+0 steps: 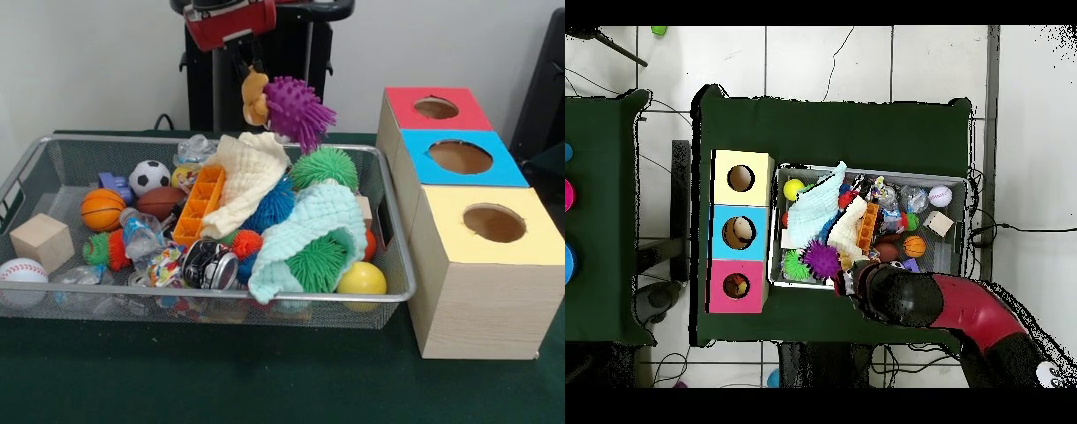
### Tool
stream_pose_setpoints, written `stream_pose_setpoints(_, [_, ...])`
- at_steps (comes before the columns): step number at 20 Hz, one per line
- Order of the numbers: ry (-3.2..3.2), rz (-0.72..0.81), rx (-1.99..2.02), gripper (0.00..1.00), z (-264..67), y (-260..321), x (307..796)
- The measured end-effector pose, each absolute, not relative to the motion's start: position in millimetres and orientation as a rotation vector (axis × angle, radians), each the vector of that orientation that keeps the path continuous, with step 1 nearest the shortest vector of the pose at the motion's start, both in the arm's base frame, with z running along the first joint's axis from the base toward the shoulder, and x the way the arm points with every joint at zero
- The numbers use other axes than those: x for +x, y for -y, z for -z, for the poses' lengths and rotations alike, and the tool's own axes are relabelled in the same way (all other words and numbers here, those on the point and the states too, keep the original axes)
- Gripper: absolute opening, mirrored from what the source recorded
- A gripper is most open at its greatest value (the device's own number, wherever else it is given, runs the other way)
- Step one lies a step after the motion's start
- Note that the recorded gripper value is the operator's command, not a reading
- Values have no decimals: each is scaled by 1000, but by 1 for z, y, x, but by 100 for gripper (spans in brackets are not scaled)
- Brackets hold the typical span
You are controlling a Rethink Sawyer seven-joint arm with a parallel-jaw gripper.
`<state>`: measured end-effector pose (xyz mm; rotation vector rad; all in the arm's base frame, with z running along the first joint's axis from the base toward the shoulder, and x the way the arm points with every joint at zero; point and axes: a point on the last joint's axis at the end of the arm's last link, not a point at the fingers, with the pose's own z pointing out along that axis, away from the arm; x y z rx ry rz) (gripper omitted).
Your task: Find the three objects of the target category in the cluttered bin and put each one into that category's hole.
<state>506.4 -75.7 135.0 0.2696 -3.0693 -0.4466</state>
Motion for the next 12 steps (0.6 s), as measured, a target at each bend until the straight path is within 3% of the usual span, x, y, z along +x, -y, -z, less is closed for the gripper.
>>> stream_pose_setpoints(12, [3080, 365, 256, 0, -142, 72, 511])
